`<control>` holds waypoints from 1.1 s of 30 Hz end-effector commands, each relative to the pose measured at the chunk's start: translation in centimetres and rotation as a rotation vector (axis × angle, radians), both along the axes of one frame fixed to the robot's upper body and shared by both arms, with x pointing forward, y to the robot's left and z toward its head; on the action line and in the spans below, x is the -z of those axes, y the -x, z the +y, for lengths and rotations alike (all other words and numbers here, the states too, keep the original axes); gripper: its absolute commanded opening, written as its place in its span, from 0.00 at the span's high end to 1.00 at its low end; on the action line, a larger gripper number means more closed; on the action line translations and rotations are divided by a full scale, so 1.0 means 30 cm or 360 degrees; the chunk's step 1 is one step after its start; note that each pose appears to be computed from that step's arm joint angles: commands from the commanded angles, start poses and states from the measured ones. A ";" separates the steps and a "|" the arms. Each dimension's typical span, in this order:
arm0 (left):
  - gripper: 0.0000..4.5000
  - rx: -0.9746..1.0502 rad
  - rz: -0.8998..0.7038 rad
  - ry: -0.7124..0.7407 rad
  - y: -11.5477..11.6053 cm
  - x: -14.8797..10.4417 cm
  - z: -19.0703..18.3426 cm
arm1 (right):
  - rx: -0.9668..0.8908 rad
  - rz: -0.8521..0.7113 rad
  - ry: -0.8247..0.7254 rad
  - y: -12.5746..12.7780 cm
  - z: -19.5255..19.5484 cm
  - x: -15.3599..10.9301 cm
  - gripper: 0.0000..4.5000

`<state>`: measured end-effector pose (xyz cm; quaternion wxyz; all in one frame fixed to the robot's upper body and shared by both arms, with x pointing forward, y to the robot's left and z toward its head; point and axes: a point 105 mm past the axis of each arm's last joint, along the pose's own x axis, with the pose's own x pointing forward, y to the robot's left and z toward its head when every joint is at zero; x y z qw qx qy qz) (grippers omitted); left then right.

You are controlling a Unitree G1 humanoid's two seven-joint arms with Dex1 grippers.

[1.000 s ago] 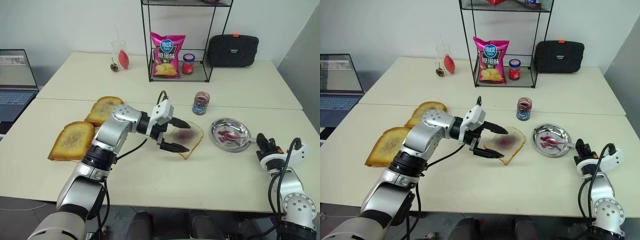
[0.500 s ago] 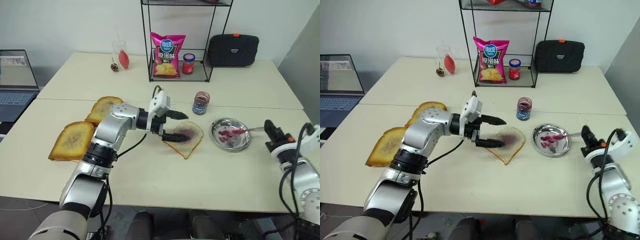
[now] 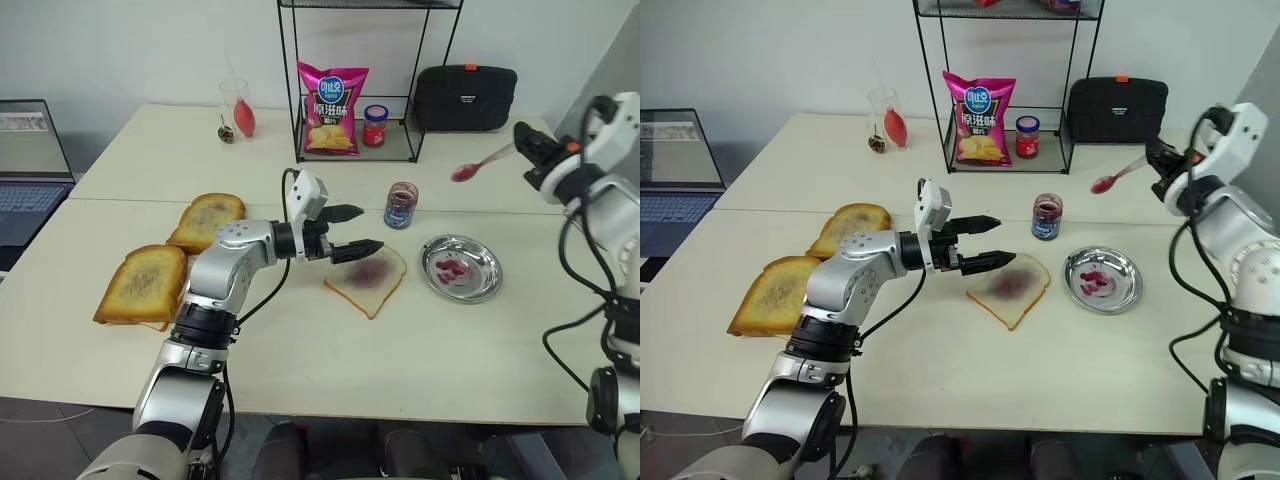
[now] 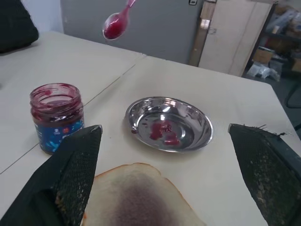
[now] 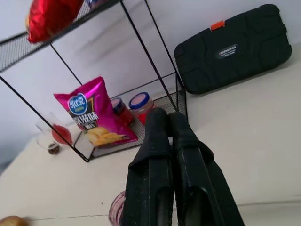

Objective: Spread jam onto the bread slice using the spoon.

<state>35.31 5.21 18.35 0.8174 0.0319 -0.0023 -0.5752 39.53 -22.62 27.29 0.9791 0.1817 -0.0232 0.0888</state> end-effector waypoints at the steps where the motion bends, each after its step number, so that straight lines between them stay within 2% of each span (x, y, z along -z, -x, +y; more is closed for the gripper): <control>1: 0.00 -0.0146 -0.0120 0.0081 -0.020 -0.046 0.011 | 0.0015 -0.0093 0.0254 -0.075 0.023 -0.030 0.99; 7: 0.00 -0.0188 -0.0128 0.0078 -0.013 -0.037 0.020 | -0.0092 -0.0124 0.0284 -0.116 0.089 -0.037 0.99; 15: 0.00 -0.0216 -0.0151 0.0063 -0.005 -0.048 0.042 | -0.0226 -0.0225 0.0266 -0.082 0.183 -0.107 0.99; 33: 0.00 -0.0226 -0.0166 0.0016 0.003 -0.039 0.063 | -0.0303 -0.0158 0.0600 -0.097 0.248 0.018 0.99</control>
